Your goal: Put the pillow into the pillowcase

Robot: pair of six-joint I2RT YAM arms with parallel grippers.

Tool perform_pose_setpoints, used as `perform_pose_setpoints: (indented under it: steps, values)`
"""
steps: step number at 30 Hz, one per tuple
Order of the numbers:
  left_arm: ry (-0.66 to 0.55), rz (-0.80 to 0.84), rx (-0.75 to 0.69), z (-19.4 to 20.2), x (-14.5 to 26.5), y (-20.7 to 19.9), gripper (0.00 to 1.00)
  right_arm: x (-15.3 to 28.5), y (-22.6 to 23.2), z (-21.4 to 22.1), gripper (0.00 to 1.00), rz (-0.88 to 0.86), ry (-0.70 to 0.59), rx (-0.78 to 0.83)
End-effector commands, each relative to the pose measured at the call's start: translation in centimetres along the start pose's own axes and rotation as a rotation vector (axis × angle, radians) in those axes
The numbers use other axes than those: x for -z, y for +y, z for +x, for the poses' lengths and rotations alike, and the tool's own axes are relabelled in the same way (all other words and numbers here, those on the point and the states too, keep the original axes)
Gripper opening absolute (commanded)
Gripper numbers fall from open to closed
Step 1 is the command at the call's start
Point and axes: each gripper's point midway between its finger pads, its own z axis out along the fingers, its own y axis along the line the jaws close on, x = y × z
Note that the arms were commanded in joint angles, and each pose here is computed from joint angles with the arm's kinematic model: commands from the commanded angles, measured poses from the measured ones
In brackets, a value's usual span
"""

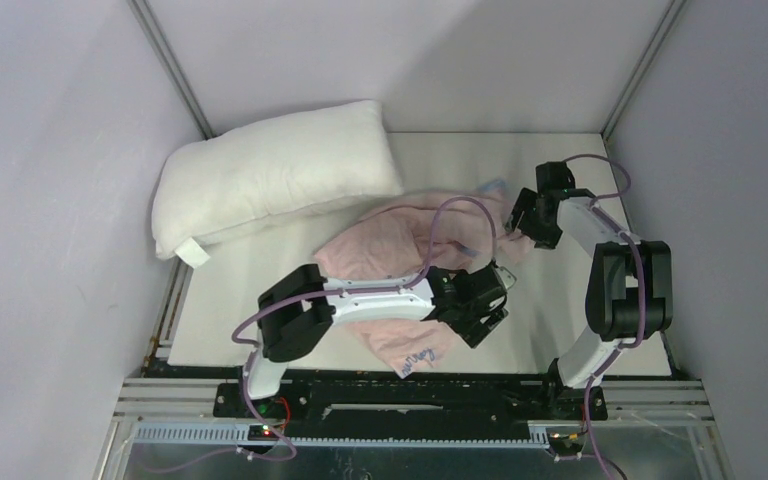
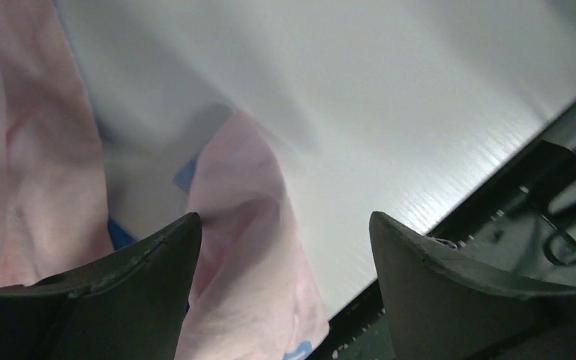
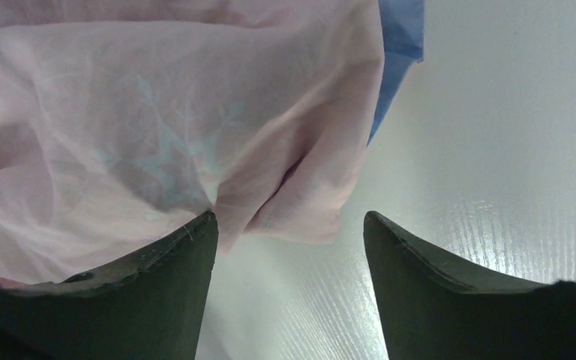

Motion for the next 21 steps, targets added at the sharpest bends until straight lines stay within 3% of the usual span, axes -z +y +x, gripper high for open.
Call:
perform_pose_setpoints:
  steps: [1, 3, 7, 9, 16, 21]
  values:
    - [-0.063, -0.121, 0.046, -0.6, -1.3, 2.4, 0.83, 0.5, 0.2, -1.1, 0.72, -0.006, -0.059, -0.025]
    - [-0.062, -0.162, 0.087, 0.2, -1.5, 3.7, 0.71, 0.3, 0.1, -0.8, 0.69, -0.004, -0.051, -0.027]
    - [-0.078, -0.236, 0.194, 1.8, -0.2, 7.1, 0.21, -0.3, -0.1, -0.3, 0.7, 0.004, -0.038, -0.027]
    - [-0.12, -0.254, 0.264, 2.0, 1.8, 8.9, 0.03, -0.6, 0.0, -0.1, 0.7, 0.007, -0.033, -0.021]
    - [-0.211, -0.359, 0.388, 3.2, 8.5, 14.9, 0.0, -1.8, 0.7, 1.3, 0.71, 0.033, -0.015, 0.028]
    - [-0.305, -0.421, 0.448, 2.5, 14.4, 18.5, 0.0, -2.8, 0.6, 1.2, 0.55, 0.039, -0.011, 0.025]
